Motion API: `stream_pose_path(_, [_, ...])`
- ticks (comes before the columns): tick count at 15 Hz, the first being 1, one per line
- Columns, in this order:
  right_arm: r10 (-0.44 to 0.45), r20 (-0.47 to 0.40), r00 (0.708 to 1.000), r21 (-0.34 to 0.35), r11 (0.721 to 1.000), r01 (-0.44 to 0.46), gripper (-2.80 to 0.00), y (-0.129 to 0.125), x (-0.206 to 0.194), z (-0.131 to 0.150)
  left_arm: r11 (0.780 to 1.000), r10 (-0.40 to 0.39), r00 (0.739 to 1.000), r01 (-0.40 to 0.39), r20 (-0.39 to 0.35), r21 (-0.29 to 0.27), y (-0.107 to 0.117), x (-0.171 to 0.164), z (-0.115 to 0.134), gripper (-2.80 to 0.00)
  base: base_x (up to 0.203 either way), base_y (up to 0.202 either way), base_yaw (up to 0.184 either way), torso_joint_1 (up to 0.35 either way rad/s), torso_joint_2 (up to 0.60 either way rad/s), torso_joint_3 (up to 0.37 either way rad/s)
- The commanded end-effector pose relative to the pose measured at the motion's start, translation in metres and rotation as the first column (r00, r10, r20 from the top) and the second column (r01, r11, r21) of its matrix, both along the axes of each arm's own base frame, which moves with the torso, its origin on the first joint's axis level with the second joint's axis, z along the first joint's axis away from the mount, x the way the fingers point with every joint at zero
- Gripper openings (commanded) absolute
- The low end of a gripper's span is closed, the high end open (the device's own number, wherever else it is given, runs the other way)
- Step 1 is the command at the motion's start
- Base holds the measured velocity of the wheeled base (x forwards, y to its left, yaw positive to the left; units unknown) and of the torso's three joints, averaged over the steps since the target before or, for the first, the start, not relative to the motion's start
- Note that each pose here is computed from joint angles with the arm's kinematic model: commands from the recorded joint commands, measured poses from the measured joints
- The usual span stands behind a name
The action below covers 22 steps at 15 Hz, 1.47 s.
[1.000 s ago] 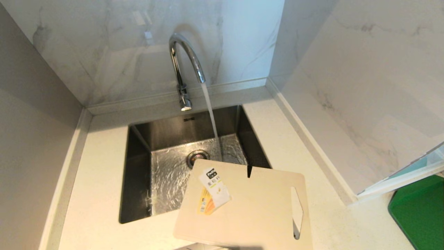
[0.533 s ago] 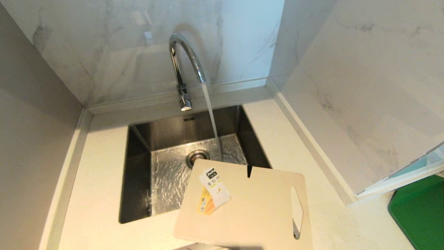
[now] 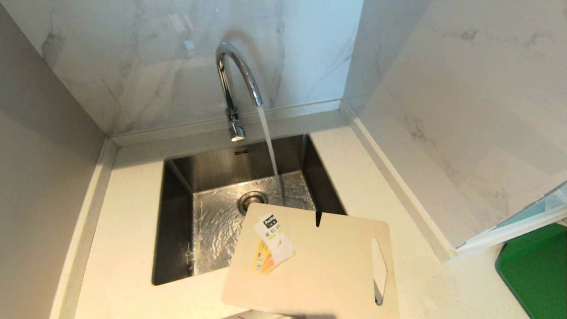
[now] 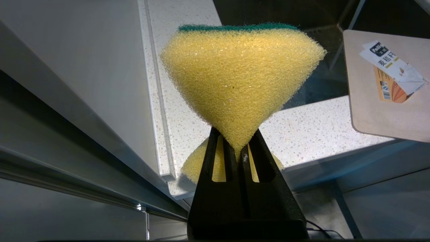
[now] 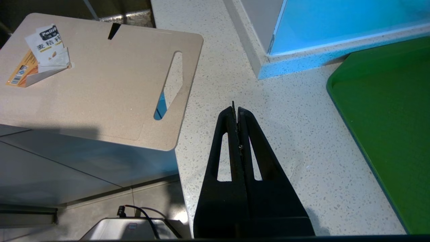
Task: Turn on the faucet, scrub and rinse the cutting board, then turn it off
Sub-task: Put down the cleaning cloth
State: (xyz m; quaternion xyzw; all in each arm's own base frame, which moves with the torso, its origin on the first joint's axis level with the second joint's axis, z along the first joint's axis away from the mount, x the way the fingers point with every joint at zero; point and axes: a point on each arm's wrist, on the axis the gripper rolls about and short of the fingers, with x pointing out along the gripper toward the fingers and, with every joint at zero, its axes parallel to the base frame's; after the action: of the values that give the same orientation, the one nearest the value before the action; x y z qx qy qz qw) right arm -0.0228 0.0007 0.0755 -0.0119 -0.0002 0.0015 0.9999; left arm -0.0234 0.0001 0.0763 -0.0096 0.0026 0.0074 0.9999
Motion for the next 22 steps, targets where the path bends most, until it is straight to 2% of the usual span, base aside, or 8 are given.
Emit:
stream_pose_path(1, [0.0,0.0,1.0,-0.001,1.0,0.0,-2.8,0.0,0.0,0.0,1.0,0.001,1.0,-0.001,-0.001,-0.001,0.0,0.0,0.0,-2.8,0.0,0.0,0.0,0.0,0.0,0.0])
stream_pose_path(7, [0.0,0.0,1.0,-0.001,1.0,0.0,-2.8,0.0,0.0,0.0,1.0,0.002,1.0,-0.002,-0.006,0.003,0.0,0.0,0.0,-2.8,0.0,0.0,0.0,0.0,0.0,0.0])
stream_pose_path(11, [0.0,0.0,1.0,-0.001,1.0,0.0,-2.8,0.0,0.0,0.0,0.995,-0.023,0.996,0.032,-0.091,0.093,0.0,0.006,0.004,-2.8,0.0,0.0,0.0,0.0,0.0,0.0])
stream_pose_path(14, [0.0,0.0,1.0,-0.001,1.0,0.0,-2.8,0.0,0.0,0.0,0.992,-0.07,0.987,0.085,-0.147,0.097,-0.002,0.012,0.027,-2.8,0.0,0.0,0.0,0.0,0.0,0.0])
stream_pose_path(17, [0.0,0.0,1.0,-0.001,1.0,0.0,-2.8,0.0,0.0,0.0,0.982,-0.15,0.959,0.173,-0.241,0.076,-0.003,0.023,0.049,-2.8,0.0,0.0,0.0,0.0,0.0,0.0])
stream_pose_path(22, [0.0,0.0,1.0,-0.001,1.0,0.0,-2.8,0.0,0.0,0.0,0.954,-0.262,0.883,0.298,-0.389,0.032,-0.006,0.065,0.086,-2.8,0.0,0.0,0.0,0.0,0.0,0.0])
